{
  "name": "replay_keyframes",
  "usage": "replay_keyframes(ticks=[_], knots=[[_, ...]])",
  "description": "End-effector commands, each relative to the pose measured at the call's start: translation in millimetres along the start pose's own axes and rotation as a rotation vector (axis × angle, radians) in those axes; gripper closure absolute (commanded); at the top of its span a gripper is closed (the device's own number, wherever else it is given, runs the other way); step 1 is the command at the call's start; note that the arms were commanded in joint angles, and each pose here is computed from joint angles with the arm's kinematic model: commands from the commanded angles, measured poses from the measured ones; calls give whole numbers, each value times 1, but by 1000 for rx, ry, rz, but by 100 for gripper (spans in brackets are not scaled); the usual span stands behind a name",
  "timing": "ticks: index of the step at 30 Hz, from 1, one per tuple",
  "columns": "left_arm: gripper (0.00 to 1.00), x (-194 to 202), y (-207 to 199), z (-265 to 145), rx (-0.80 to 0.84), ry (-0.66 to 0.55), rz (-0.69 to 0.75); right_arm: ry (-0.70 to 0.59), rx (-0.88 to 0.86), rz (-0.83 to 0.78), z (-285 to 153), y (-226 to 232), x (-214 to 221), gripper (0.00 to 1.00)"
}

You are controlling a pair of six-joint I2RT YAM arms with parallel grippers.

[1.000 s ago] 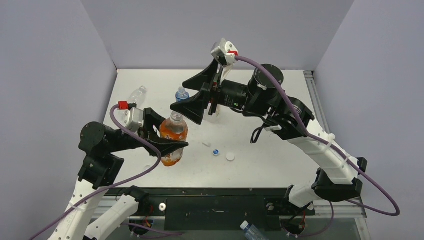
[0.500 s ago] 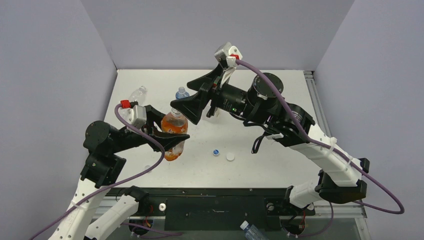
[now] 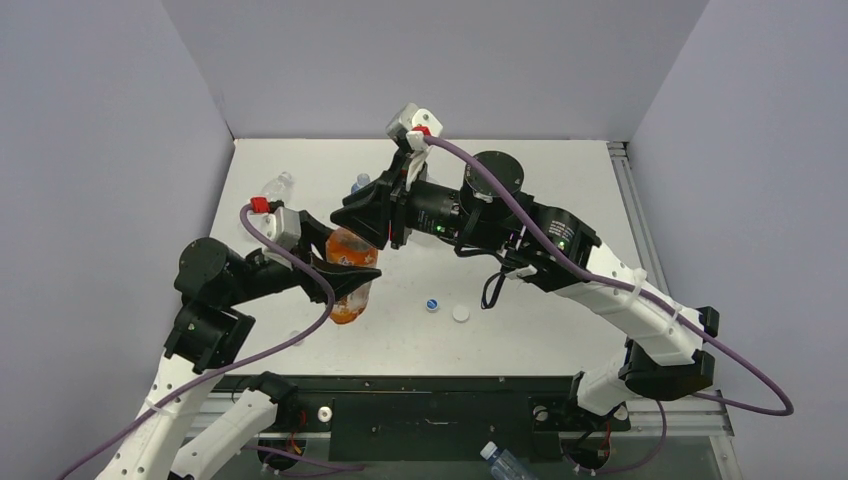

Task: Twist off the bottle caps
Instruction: Place the plastic bottle at the center of the board.

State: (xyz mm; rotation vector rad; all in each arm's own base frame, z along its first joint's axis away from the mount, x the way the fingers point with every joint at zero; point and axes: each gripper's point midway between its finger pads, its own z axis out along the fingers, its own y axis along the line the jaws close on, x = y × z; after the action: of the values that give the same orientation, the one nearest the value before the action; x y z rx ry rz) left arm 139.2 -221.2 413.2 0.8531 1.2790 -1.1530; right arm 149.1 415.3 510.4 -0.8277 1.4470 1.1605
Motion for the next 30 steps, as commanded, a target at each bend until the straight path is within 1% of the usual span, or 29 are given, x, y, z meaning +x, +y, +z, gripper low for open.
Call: replay_keyframes(ticks=[1,2,3,4,5,6,8,9,10,11,12,13,14,15,16,17,18,19,20,21,22,23,24,25,27,30], knots=[[75,-17,-2,0,1,-49,70,67,66,-37,2,-14,19,100],[60,-15,-1,0,-6,-46,64,66,80,-45,0,-17,19,100],[47,-15,0,-1,-17,-48,63,72,112,-60,0,-24,24,100],[17,-14,1,-1,-25,-43,57,68,128,-70,-3,-27,23,100],[2,-14,3,-2,-39,-46,60,75,163,-83,-3,-37,29,100],[1,-12,4,-3,-53,-41,55,68,175,-90,-7,-40,27,100],[3,-11,8,-7,-89,-40,54,75,216,-114,-11,-52,31,100],[3,-11,8,-10,-103,-43,70,90,246,-122,-12,-62,36,100],[3,-6,8,-12,-112,-22,64,90,283,-142,-16,-70,36,100],[3,-6,8,-16,-126,-20,88,110,314,-151,-17,-81,44,100],[3,2,10,-19,-142,8,93,126,367,-172,-22,-96,50,100],[3,2,10,-23,-163,10,110,126,391,-187,-26,-103,51,100],[3,10,12,-28,-179,42,119,154,449,-197,-30,-123,63,100],[3,16,14,-33,-210,66,124,138,479,-203,-35,-131,61,100],[3,18,15,-37,-224,75,138,145,545,-215,-40,-153,71,100],[3,24,19,-41,-253,100,126,135,582,-219,-47,-163,72,100],[3,26,20,-43,-266,112,135,133,658,-227,-53,-187,84,100],[3,31,25,-47,-299,131,122,110,690,-230,-61,-195,83,100],[3,33,27,-48,-316,142,118,84,751,-226,-67,-216,91,100],[3,38,32,-51,-343,163,117,56,778,-219,-73,-224,89,100],[3,40,36,-52,-355,177,128,25,826,-199,-79,-243,94,100],[3,44,36,-53,-359,191,120,3,848,-191,-82,-251,94,100],[3,46,37,-53,-358,199,118,-50,900,-175,-89,-267,91,100],[3,48,36,-53,-353,208,112,-55,944,-160,-97,-283,99,100],[3,50,34,-52,-335,218,111,-115,1003,-144,-104,-305,97,100],[3,51,33,-53,-329,222,115,-107,1076,-130,-109,-336,112,100]])
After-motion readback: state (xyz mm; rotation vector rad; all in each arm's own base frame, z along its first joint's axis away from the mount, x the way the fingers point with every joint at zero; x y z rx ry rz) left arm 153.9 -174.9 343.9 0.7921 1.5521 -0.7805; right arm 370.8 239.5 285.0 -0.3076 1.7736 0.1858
